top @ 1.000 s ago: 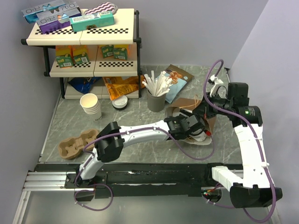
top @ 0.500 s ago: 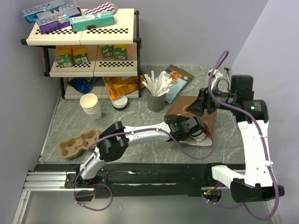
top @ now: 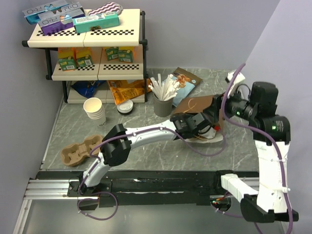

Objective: Pack the takeout coffee

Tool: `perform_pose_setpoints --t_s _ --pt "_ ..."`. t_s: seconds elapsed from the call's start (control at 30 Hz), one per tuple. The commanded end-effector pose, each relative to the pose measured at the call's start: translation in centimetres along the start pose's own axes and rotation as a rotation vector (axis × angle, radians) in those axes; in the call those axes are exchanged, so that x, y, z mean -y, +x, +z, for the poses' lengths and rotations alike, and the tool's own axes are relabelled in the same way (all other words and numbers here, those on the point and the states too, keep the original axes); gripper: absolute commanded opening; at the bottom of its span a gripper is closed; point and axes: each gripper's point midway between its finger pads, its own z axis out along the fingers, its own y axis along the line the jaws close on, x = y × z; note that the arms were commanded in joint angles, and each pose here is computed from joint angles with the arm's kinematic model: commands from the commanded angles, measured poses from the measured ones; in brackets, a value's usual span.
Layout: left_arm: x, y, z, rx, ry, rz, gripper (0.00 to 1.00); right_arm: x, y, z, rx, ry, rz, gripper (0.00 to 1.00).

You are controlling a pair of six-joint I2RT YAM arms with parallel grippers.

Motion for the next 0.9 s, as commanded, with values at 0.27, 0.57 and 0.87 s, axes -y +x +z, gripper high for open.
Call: perform_pose_setpoints --t_s 0.27,0.57,0.87 --pt "-2.7 -0.7 -3.5 0.081 0.048 -0.15 0.04 2.3 1.7 -0.9 -0.016 0.137 0.032 0.84" --pt "-4.1 -0.7 -3.5 0.089 0.017 -0.177 0.38 5.7 0.4 -1.2 0.009 0.215 0.095 0.84" --pt "-6.3 -1.2 -5.8 0.154 0.051 -0.23 0.01 6.6 1.7 -0.9 -0.016 0.2 0.079 0.83"
